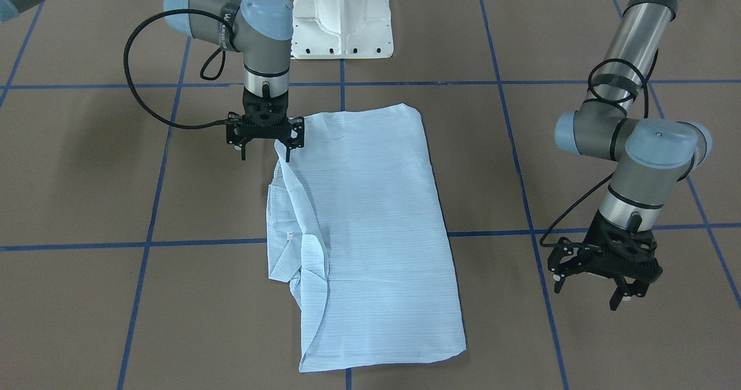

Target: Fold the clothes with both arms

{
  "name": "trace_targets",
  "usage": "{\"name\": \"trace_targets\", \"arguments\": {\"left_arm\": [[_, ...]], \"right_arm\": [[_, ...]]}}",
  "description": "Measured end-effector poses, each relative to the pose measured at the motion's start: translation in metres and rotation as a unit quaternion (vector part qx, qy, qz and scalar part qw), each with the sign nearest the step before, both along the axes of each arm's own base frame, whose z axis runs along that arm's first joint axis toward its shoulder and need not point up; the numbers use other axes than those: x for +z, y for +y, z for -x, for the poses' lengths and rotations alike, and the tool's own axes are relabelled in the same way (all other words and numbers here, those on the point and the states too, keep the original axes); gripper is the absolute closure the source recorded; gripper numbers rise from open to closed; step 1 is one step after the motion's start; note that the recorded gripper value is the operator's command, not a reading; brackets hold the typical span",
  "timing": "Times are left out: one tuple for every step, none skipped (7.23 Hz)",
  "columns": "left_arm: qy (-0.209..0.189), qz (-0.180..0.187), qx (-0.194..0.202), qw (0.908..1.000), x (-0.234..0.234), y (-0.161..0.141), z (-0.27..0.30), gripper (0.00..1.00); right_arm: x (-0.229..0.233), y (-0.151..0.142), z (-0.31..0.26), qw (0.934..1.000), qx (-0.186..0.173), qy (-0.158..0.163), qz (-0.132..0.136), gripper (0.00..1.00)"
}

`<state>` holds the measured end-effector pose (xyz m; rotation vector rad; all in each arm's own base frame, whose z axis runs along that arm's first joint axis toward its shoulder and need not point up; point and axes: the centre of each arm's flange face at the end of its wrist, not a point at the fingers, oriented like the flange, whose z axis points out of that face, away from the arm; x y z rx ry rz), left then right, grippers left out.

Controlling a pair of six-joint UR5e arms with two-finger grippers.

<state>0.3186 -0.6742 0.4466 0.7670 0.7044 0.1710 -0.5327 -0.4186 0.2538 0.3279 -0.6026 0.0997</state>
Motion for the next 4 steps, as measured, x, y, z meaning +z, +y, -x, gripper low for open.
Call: {"name": "trace_targets", "arguments": {"left_arm": [[0.000,0.000,0.000,1.0000,0.000,0.000,0.000,0.00],[0.000,0.001,0.000,1.0000,0.001,0.000,0.000,0.00],[0.000,0.001,0.000,1.0000,0.001,0.000,0.000,0.00],[-0.001,0.001,0.000,1.0000,0.002,0.000,0.000,0.00]], "right_arm": [[-0.011,-0.018,0.018,1.0000,0.005,-0.003,-0.001,0.00],[-0.017,-0.032,0.038,1.0000,0.005,0.006,0.002,0.00],[-0.013,-0.040,0.052,0.9998,0.003,0.020,0.006,0.00],[-0.007,-0.044,0.060,0.9994,0.000,0.032,0.010,0.00]]}}
